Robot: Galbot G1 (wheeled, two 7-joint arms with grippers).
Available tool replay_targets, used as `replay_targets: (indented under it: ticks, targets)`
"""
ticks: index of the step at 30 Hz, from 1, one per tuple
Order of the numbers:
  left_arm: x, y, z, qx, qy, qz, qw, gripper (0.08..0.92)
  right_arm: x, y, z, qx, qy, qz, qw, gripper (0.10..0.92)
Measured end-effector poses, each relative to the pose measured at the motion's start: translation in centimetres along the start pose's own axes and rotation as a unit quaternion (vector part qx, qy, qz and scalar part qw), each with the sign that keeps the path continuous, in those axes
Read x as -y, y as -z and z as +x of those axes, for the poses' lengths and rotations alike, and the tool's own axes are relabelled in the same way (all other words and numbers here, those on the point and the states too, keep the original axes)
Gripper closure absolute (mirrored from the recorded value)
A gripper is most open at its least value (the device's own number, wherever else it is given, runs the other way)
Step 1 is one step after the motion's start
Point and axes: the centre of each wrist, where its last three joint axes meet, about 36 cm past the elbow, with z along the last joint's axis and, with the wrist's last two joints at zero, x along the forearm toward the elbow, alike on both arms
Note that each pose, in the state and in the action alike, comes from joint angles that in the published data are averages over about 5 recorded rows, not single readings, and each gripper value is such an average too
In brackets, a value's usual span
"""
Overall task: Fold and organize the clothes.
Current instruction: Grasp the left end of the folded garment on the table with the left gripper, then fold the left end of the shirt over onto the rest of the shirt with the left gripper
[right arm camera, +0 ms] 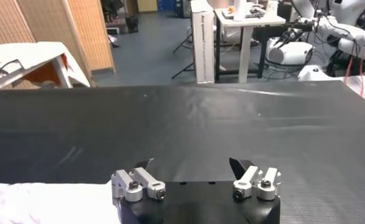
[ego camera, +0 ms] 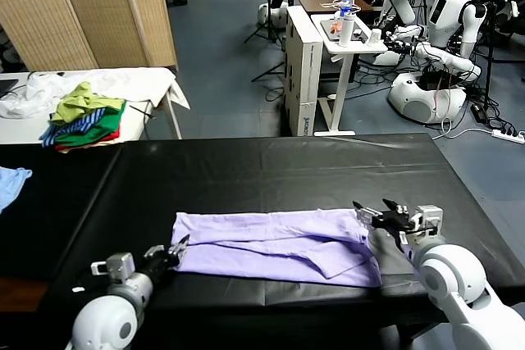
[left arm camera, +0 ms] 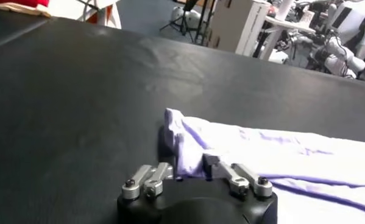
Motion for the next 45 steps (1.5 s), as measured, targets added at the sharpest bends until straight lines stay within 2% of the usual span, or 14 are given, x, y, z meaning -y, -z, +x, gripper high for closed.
replay_targets:
  ticks: [3,8,15,22,27,29,32,35,38,45]
  targets:
    - [0.0,0.1,0.0,-0.003,-0.003,0.007,1.0,0.759,0.0,0.0,0.0,0.001,-0.001,0.001,1.0,0.115]
    - [-0.1,0.3,0.2,0.001,0.003,-0.002,1.0,0.822,0.1,-0.1,0.3,0.012,-0.001,-0.003,1.0,0.115]
    - [-1.4,0.8,1.4,0.032,0.04,-0.083,0.995,0.822,0.2,-0.5,1.2,0.033,0.008,-0.008,0.999,0.115]
    - [-5.7,2.5,3.3,0.035,0.074,-0.115,0.99,0.822,-0.4,-1.8,1.9,0.029,0.012,-0.006,0.999,0.115]
    - [-9.3,4.4,4.9,0.059,0.123,-0.168,0.976,0.822,-0.7,-2.6,2.1,0.023,0.015,-0.007,1.0,0.115]
    - [-10.0,5.0,5.4,0.066,0.139,-0.182,0.971,0.822,-0.8,-2.8,2.2,0.022,0.015,-0.007,1.0,0.115]
    - [-9.9,5.6,5.8,0.07,0.147,-0.18,0.97,0.822,-0.7,-2.8,2.4,0.023,0.013,-0.007,1.0,0.115]
    - [-8.7,5.7,6.0,0.073,0.139,-0.166,0.974,0.822,-0.6,-2.8,2.7,0.025,0.01,-0.006,1.0,0.115]
    - [-6.5,5.3,6.3,0.072,0.117,-0.137,0.981,0.822,-0.3,-2.9,2.9,0.024,0.004,-0.005,1.0,0.115]
    - [0.5,4.6,7.3,0.055,0.033,-0.038,0.997,0.822,-0.1,-3.7,3.3,0.018,-0.009,-0.002,1.0,0.115]
